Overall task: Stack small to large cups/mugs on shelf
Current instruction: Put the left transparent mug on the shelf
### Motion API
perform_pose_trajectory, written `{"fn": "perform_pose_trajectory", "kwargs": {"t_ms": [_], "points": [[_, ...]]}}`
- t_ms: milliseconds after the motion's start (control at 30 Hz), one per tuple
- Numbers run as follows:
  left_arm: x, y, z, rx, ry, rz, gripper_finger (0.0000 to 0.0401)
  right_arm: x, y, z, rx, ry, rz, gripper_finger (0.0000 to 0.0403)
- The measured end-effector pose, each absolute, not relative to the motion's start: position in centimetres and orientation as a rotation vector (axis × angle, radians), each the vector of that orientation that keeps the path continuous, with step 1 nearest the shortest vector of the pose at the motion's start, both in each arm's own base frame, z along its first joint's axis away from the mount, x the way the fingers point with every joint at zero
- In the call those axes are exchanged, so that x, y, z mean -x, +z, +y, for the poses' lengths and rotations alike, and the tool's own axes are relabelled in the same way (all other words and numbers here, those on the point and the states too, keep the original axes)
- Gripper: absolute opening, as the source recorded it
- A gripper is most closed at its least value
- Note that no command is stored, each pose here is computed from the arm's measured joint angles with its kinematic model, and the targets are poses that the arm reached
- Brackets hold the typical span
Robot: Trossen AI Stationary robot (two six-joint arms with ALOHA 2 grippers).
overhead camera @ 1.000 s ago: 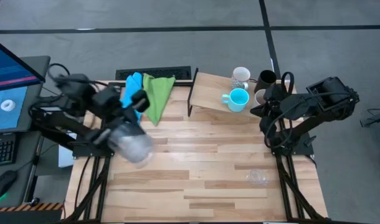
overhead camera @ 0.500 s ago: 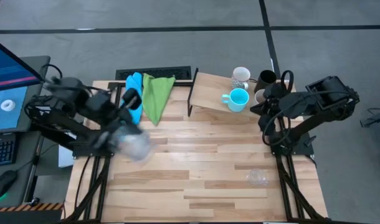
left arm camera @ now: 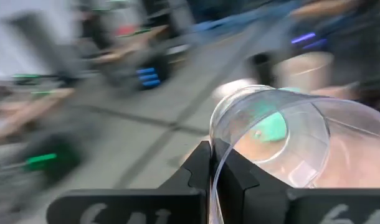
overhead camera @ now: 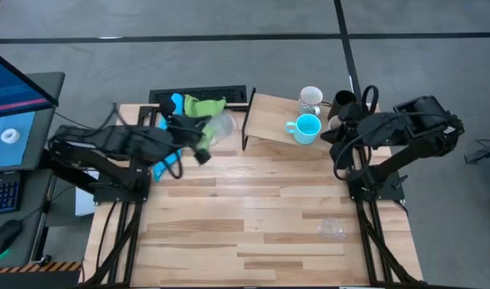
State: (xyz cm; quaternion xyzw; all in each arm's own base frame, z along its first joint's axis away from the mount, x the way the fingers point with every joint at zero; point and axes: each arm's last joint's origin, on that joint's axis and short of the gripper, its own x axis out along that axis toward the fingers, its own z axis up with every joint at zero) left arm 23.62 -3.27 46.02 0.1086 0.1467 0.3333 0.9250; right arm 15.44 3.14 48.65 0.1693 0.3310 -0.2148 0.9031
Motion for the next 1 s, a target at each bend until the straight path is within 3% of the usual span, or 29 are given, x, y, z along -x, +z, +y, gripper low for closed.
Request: {"fn": "perform_pose_trajectory", "kwargs": {"t_ms": [167, 267, 400, 700, 1000], "points": [[-26.0, 44.4, -3.2, -0.452, 0.98, 0.411, 0.0, -15.6, 48.7, 2.7, -0.364, -0.466, 0.673, 0.0043], [-27.5, 43.7, -2.9, -0.528, 1.023, 0.459, 0.0, -15.6, 48.7, 2.6, -0.371, -0.477, 0.667, 0.0043], [-28.9, 43.6, -1.7, -0.503, 0.946, 0.455, 0.0, -15.7, 48.8, 2.3, -0.38, -0.487, 0.66, 0.0043], [-29.6, 47.1, 5.0, -0.271, 0.711, 0.37, 0.0, -15.8, 48.8, 2.3, -0.383, -0.492, 0.658, 0.0043], [-34.4, 42.7, 12.5, -0.171, 0.584, 0.674, 0.0, -16.2, 48.7, 2.4, -0.387, -0.495, 0.659, 0.0043]]}}
